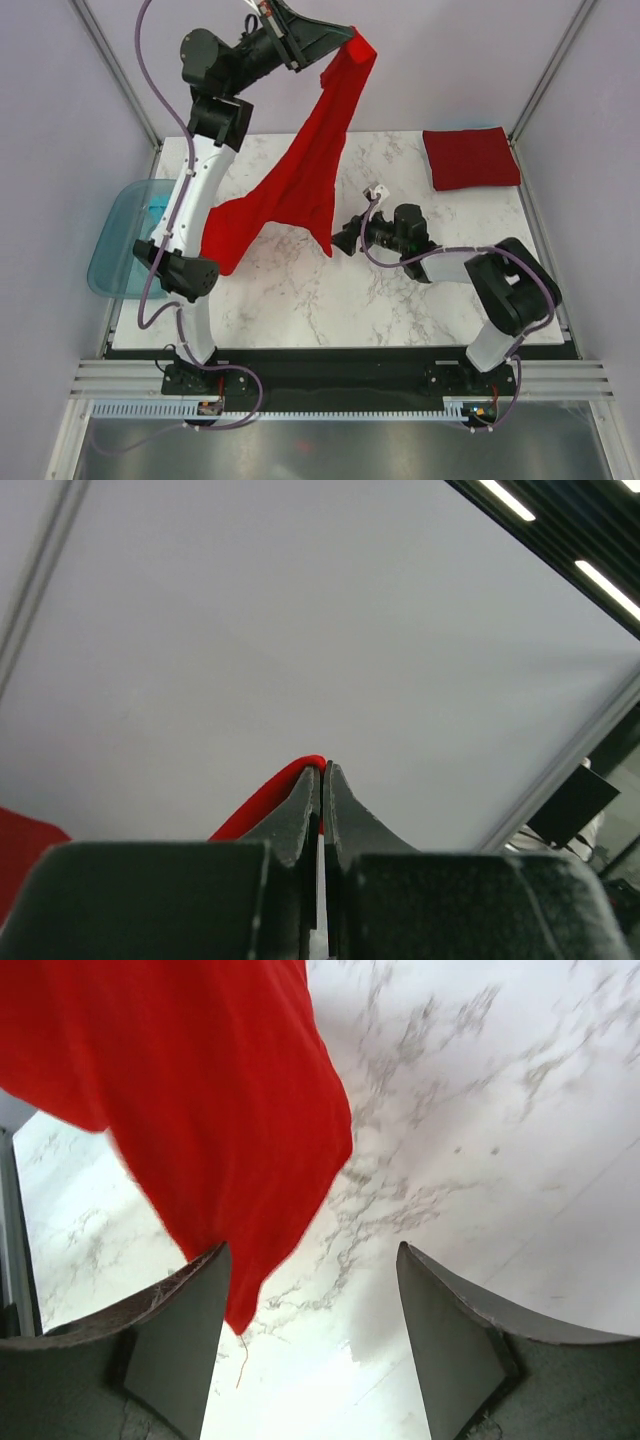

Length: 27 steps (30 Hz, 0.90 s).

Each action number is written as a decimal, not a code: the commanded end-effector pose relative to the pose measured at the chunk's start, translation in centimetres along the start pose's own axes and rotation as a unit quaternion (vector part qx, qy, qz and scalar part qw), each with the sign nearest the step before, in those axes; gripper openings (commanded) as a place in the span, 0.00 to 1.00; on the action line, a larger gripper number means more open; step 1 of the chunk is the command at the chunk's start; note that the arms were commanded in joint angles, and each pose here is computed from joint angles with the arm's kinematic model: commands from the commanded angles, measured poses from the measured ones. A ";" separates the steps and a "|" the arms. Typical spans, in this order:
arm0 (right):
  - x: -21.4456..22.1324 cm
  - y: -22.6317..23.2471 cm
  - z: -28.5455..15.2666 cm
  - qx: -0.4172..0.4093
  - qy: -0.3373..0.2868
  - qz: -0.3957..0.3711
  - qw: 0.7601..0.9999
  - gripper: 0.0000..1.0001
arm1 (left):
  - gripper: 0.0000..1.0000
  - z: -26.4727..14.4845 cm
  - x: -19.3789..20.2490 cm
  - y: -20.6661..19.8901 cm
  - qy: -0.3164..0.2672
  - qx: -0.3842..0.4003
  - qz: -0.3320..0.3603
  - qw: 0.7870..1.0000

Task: Fold and stack the t-shirts
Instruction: Move the tshirt to the center of the board

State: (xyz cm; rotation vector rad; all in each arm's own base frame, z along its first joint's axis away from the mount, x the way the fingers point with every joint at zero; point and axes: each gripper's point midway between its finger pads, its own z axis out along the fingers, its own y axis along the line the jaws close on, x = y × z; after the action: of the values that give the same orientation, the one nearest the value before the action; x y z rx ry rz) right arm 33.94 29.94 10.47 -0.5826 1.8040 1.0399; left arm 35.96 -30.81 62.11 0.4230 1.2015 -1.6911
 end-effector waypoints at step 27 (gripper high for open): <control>-8.2 -6.3 -14.6 0.421 -0.045 -0.001 0.906 0.00 | 0.02 -12.0 3.8 0.4 -0.016 -0.136 0.046 0.989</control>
State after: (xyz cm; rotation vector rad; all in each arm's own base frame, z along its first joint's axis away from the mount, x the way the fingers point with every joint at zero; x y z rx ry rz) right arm 34.63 18.88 17.87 -0.2006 1.8683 0.4609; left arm 27.96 -25.26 59.13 0.3418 1.2515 -1.5587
